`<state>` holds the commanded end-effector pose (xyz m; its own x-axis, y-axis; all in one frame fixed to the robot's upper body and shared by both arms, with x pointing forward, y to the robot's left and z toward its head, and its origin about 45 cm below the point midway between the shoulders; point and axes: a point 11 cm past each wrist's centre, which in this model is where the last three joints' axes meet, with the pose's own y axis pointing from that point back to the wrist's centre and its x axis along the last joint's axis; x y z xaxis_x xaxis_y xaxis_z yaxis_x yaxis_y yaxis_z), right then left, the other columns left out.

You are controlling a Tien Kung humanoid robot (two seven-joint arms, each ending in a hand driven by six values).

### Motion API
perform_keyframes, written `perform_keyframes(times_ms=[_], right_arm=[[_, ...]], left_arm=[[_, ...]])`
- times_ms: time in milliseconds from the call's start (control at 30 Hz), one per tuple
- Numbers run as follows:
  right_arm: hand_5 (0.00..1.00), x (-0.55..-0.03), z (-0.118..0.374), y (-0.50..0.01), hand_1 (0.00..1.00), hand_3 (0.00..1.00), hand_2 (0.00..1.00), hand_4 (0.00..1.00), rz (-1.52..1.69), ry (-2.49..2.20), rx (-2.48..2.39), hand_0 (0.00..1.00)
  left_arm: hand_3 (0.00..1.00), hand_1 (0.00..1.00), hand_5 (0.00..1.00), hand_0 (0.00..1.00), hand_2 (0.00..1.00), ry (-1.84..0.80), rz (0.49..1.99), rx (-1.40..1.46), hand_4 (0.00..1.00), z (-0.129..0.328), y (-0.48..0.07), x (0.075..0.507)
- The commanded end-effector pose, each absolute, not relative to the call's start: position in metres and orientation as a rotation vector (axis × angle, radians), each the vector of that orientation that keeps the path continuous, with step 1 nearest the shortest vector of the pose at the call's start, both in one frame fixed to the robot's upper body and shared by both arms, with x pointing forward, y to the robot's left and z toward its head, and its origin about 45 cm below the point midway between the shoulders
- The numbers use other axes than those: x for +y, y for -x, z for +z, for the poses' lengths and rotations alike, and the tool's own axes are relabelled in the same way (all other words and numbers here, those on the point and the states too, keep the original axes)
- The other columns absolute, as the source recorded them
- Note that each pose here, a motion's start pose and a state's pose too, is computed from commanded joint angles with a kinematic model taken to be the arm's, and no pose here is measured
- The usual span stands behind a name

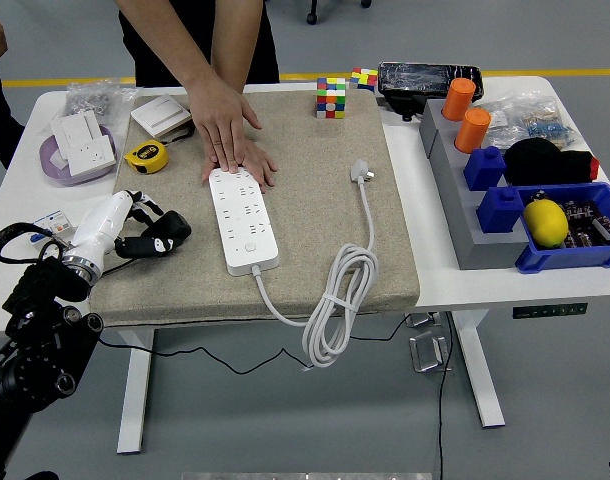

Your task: Pick up the plug,place it near the board,insert it into the board,press the button

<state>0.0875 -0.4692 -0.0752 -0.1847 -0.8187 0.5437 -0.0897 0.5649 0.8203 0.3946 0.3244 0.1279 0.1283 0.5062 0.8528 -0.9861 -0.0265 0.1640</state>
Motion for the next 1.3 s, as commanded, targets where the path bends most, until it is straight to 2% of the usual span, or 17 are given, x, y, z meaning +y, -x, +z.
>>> perform_keyframes(times_ms=[333, 367, 533, 567, 933, 1300], right_arm=[[0.998, -0.470, -0.075, -0.089, 0.761, 0.779, 0.748, 0.998, -0.786, -0.775, -1.649, 0.836], [0.998, -0.470, -0.075, -0.089, 0.761, 0.779, 0.748, 0.998, -0.786, -0.775, -1.649, 0.836], [0.998, -0.470, -0.074, -0.089, 0.761, 0.779, 0.748, 0.998, -0.787, -0.774, -1.650, 0.836], [0.998, -0.470, -0.074, -0.089, 0.761, 0.779, 0.748, 0.998, -0.787, -0.774, -1.650, 0.836], [0.998, -0.469, -0.075, -0.090, 0.761, 0.779, 0.748, 0.998, -0.788, -0.775, -1.651, 0.836], [0.998, -0.470, -0.074, -0.090, 0.761, 0.779, 0.748, 0.998, -0.789, -0.773, -1.653, 0.836]], left_arm=[[0.514, 0.462, 0.140, 0.564, 0.428, -0.930, 1.344, -0.674, 0.829, 0.127, -0.395, 0.323], [0.513, 0.432, 0.110, 0.544, 0.415, -0.929, 1.344, -0.675, 0.835, 0.127, -0.395, 0.323], [0.513, 0.432, 0.110, 0.544, 0.415, -0.928, 1.344, -0.675, 0.835, 0.128, -0.396, 0.322], [0.504, 0.390, 0.060, 0.527, 0.395, -0.928, 1.344, -0.676, 0.837, 0.128, -0.396, 0.322], [0.481, 0.366, 0.017, 0.497, 0.366, -0.922, 1.340, -0.682, 0.830, 0.130, -0.396, 0.321], [0.459, 0.364, 0.005, 0.488, 0.353, -0.877, 1.268, -0.784, 0.791, 0.162, -0.403, 0.304]])
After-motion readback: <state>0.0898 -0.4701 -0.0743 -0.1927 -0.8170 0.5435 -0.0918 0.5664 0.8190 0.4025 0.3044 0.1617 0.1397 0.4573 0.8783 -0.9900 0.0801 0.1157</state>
